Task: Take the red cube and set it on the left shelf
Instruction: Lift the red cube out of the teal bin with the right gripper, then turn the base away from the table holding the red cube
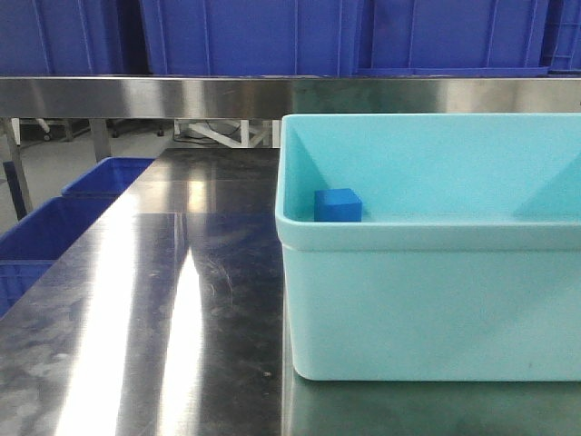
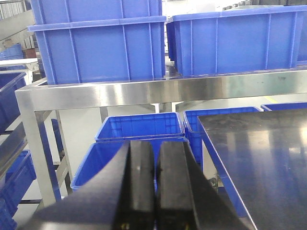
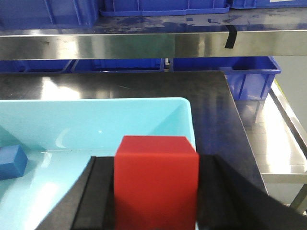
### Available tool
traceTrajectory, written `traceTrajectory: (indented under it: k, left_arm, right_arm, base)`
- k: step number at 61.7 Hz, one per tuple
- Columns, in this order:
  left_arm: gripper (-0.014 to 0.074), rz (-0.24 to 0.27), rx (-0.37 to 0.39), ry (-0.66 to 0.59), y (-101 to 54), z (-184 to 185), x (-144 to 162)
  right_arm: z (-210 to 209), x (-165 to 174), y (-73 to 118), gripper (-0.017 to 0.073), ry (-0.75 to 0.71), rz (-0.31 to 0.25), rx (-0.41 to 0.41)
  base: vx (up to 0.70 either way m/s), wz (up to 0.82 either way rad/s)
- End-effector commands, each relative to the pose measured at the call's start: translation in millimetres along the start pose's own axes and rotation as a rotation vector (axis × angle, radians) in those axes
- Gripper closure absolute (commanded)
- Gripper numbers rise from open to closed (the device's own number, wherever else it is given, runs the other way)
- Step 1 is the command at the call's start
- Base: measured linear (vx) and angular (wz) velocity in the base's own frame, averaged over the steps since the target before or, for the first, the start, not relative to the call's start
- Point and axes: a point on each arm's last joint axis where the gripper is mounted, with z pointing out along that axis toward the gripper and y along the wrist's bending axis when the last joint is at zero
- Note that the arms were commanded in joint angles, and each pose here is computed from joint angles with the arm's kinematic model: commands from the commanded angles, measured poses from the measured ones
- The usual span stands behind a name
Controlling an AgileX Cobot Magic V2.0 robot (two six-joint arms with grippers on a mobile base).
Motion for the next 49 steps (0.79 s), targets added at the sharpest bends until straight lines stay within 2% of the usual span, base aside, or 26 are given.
traceTrajectory:
  k: [1,49]
  left_arm:
    - [0.0488,-0.004,-0.008,-0.053,0.5,0.9,0.5]
    - [0.0488,-0.004,-0.008,-0.053,0.5,0.9,0.5]
  right_arm:
    - [-3.4,-17.0,0.8,0.0501,-0.113,-0.014,-0.003]
    - [-3.4,-17.0,0.8,0.0501,-0.113,-0.014,-0.003]
  base:
    - [0.00,0.00]
    - [-0.01,0.00]
